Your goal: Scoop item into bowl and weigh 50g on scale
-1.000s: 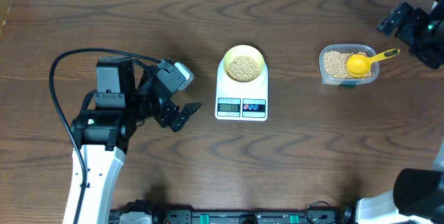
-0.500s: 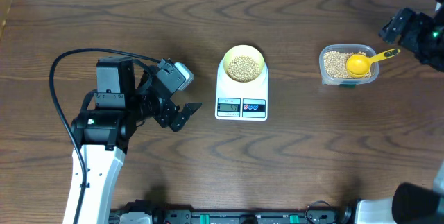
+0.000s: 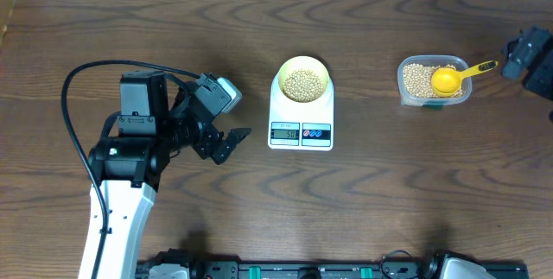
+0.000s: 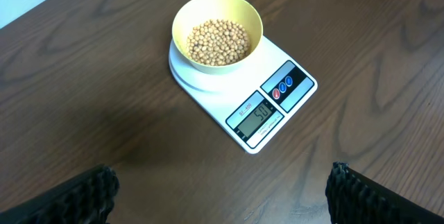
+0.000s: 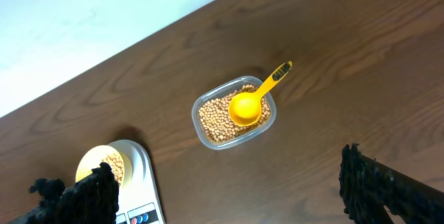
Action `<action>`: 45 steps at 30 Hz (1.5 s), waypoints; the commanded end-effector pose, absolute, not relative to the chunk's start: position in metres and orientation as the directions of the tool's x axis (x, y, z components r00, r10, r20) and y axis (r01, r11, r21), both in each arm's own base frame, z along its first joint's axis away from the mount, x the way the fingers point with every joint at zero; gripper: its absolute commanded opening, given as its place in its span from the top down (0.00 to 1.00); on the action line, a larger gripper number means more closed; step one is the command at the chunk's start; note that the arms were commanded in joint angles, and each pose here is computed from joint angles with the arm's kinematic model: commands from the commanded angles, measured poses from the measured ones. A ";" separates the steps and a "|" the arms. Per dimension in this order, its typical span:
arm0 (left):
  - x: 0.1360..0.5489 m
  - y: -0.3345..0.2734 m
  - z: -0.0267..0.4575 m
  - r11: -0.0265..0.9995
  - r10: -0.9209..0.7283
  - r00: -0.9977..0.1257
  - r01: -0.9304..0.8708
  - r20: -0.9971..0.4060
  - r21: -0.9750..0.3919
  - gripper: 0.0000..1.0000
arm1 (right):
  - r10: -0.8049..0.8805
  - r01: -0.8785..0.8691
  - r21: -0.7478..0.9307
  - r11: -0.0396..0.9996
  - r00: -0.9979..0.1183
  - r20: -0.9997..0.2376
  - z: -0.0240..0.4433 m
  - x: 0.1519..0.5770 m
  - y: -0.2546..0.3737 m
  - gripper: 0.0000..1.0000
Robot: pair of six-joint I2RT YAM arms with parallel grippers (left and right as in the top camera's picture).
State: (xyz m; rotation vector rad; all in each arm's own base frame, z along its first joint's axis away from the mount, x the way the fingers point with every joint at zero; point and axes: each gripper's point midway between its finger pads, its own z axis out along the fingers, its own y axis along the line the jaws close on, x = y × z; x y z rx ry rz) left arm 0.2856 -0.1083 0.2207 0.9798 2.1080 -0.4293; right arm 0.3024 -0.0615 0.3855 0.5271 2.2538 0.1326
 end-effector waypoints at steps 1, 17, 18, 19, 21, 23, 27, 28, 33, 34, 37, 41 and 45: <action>0.285 -0.109 0.220 0.643 0.504 -0.416 0.766 -0.757 0.007 0.03 | 0.390 0.312 0.249 0.917 -0.564 -0.728 0.400 0.292 -0.059 0.01; 0.285 -0.109 0.220 0.643 0.504 -0.416 0.766 -0.757 0.007 0.02 | 0.013 0.032 -0.006 0.999 -0.559 -0.829 0.412 0.284 -0.032 0.01; 0.285 -0.109 0.220 0.643 0.504 -0.416 0.766 -0.757 0.007 0.02 | -0.014 0.012 -0.024 1.000 -0.550 -0.835 0.410 0.283 -0.027 0.01; 0.285 -0.109 0.220 0.643 0.504 -0.416 0.766 -0.757 0.007 0.03 | -0.032 0.003 -0.039 0.999 -0.534 -0.845 0.408 0.282 -0.025 0.01; 0.285 -0.109 0.220 0.643 0.504 -0.416 0.766 -0.757 0.007 0.03 | -0.063 -0.010 -0.067 0.998 -0.490 -0.869 0.403 0.279 -0.021 0.01; 0.285 -0.109 0.220 0.643 0.504 -0.416 0.766 -0.757 0.007 0.02 | -0.084 -0.018 -0.084 0.996 -0.431 -0.899 0.394 0.275 -0.018 0.01; 0.285 -0.109 0.220 0.643 0.504 -0.416 0.766 -0.757 0.007 0.02 | -0.097 -0.028 -0.093 0.995 -0.322 -0.942 0.378 0.269 -0.014 0.01; 0.285 -0.109 0.220 0.643 0.504 -0.416 0.766 -0.757 0.007 0.02 | -0.102 -0.024 -0.099 0.995 -0.287 -0.953 0.373 0.268 -0.014 0.01; 0.285 -0.109 0.220 0.643 0.504 -0.416 0.766 -0.757 0.007 0.02 | -0.157 -0.035 -0.153 0.988 -0.174 -0.972 0.341 0.265 -0.009 0.01; 0.285 -0.109 0.220 0.643 0.504 -0.416 0.766 -0.757 0.007 0.02 | -0.169 -0.044 -0.164 0.985 -0.159 -0.973 0.334 0.264 -0.006 0.01; 0.285 -0.109 0.220 0.643 0.504 -0.416 0.766 -0.757 0.007 0.03 | -0.230 -0.077 -0.223 0.972 -0.110 -0.967 0.313 0.258 0.003 0.01; 0.285 -0.109 0.220 0.643 0.504 -0.416 0.766 -0.757 0.007 0.02 | -0.309 -0.113 -0.302 0.947 -0.046 -0.950 0.289 0.250 0.015 0.01; 0.285 -0.109 0.220 0.643 0.504 -0.416 0.766 -0.757 0.007 0.03 | -0.311 -0.120 -0.310 0.943 0.006 -0.950 0.269 0.243 0.020 0.01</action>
